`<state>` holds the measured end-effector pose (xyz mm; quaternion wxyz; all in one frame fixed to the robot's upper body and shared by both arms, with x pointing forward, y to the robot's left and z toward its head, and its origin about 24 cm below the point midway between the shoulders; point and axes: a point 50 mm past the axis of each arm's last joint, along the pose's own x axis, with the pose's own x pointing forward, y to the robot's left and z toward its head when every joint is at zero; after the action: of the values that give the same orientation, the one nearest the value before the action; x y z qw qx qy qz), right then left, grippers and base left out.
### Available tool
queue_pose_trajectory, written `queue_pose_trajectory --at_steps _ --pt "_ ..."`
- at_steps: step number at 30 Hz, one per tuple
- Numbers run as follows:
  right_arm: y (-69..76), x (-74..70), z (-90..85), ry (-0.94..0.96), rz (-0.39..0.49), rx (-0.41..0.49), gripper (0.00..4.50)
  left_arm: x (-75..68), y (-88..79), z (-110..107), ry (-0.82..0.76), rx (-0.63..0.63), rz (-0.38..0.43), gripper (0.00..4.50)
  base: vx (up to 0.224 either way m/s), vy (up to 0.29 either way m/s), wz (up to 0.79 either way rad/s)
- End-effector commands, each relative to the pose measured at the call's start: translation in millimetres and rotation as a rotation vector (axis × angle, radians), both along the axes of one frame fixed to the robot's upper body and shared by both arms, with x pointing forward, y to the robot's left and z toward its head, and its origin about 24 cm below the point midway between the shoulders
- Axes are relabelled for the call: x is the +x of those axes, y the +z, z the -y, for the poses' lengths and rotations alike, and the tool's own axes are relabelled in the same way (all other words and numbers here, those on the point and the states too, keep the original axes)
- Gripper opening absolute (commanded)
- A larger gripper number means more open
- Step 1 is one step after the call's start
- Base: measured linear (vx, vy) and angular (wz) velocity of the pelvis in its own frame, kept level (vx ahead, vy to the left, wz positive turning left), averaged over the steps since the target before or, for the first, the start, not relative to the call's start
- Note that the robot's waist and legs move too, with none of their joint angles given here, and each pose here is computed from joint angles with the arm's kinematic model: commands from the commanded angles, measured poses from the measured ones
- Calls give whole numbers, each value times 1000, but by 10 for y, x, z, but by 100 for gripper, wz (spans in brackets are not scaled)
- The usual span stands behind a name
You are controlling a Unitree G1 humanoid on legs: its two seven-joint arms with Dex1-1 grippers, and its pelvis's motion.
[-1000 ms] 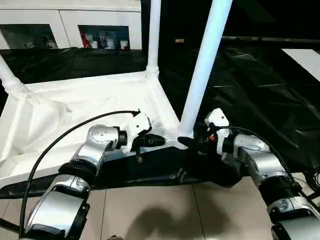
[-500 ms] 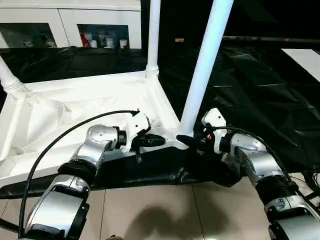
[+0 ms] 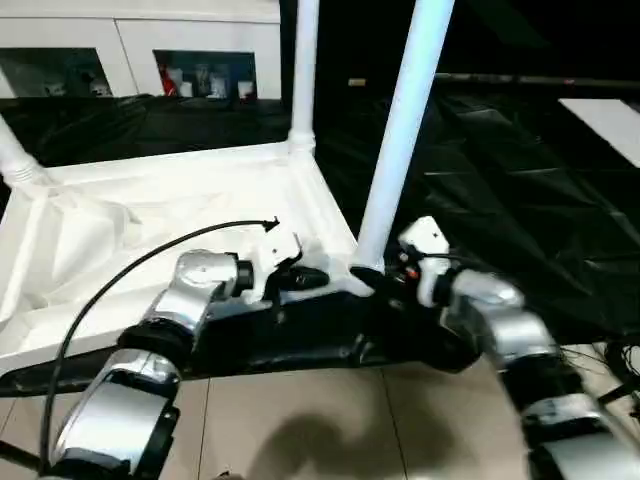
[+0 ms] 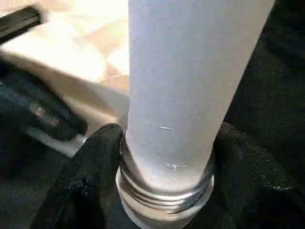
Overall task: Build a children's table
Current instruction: Rotate leg to tighten
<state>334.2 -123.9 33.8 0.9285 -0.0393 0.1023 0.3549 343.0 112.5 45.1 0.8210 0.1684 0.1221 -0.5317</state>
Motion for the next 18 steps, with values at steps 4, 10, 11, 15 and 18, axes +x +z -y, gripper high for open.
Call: queue_pose_trajectory --at_steps 4,10,11,15,18 --pt "-210 6 -27 -286 -103 17 264 -11 -60 445 13 12 -10 0 0 0 0" --pt "-199 42 -178 -406 -117 55 264 -67 -74 777 -2 18 -2 0 0 0 0" --pt "-195 44 -199 -405 -114 54 264 -79 -82 799 -11 19 -4 0 0 0 0" --pt "-177 49 -177 -416 -96 42 264 -96 -76 727 -59 26 13 0 0 0 0" --pt "-152 57 -123 -419 -79 35 264 -129 -47 566 -145 45 37 0 0 0 0"
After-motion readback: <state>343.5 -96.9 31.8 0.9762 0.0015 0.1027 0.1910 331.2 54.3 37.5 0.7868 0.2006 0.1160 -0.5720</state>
